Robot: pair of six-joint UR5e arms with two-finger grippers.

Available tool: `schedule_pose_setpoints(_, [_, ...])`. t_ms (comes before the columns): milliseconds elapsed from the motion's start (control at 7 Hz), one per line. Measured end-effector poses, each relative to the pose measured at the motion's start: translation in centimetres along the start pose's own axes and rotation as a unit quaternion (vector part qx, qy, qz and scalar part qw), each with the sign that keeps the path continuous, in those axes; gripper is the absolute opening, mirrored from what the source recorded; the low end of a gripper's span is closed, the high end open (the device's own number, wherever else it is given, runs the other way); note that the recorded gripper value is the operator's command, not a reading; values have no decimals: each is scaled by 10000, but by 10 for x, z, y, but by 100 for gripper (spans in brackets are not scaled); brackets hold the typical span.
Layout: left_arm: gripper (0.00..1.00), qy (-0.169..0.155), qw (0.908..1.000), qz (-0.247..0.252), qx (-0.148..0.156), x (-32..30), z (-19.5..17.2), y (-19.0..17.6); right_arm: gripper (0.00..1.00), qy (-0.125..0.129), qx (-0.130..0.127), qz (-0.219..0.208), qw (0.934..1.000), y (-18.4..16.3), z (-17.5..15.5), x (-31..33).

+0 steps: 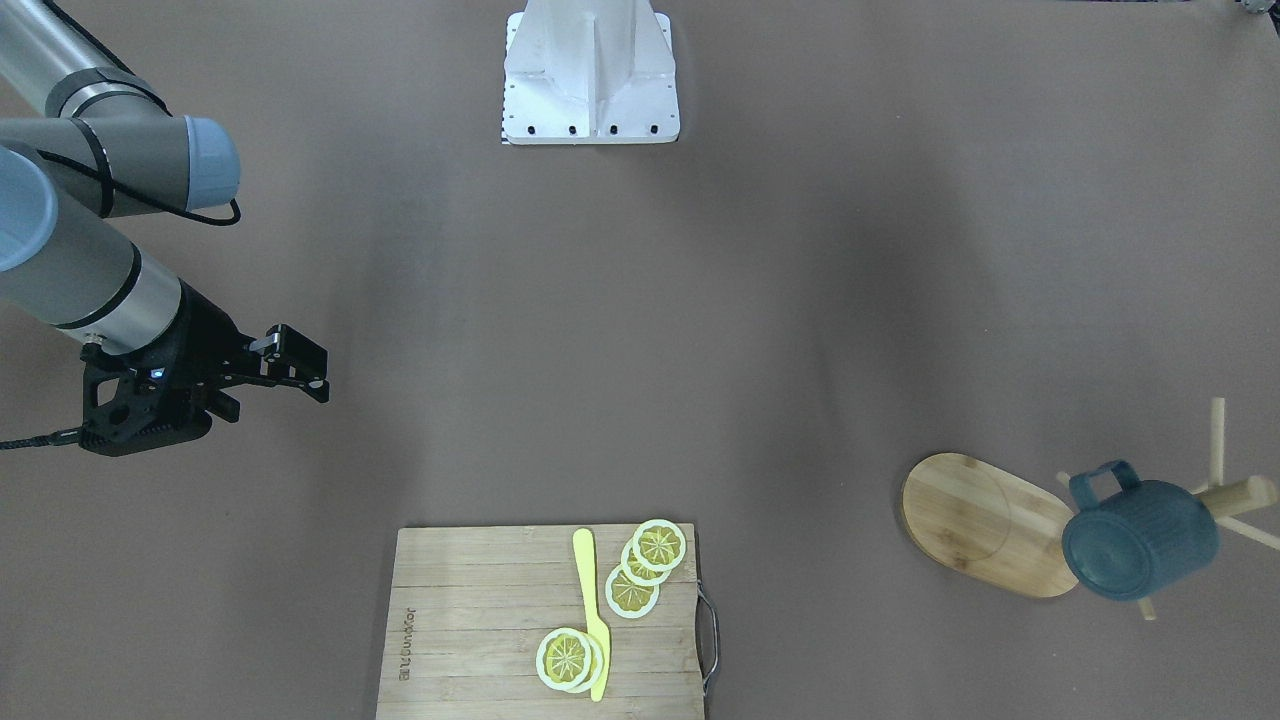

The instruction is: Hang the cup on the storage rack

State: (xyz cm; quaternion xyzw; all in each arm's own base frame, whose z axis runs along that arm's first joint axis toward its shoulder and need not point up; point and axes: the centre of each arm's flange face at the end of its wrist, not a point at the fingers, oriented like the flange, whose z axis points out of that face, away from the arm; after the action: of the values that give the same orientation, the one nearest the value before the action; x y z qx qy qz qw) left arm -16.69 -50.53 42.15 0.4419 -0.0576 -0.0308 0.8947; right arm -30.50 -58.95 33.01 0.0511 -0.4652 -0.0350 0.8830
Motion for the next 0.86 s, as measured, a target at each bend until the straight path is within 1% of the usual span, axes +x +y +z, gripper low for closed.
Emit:
schedule_pose_setpoints(143, [98,554,9959,139,-698,2,17,19,99,17,-3,18,10000,-1,0,3])
schedule_pose_setpoints(286, [98,1268,9822,99,-1381,15,36,36,99,52,22,84,9999,-5,-4,13])
schedule_pose_setpoints(429, [98,1967,9603,-60,-1977,30,56,50,99,84,71,227,9997,-12,-17,33])
schedule_pose_setpoints(571, [98,2473,9388,-209,-2389,46,72,61,99,83,107,415,9990,-17,-34,65])
schedule_pose_setpoints(714, [98,2753,9233,-261,-2666,63,86,71,100,72,114,559,9983,-16,-54,107])
schedule_pose_setpoints(857, [98,2881,9142,-266,-2839,76,94,78,100,172,43,585,9981,-10,-67,151])
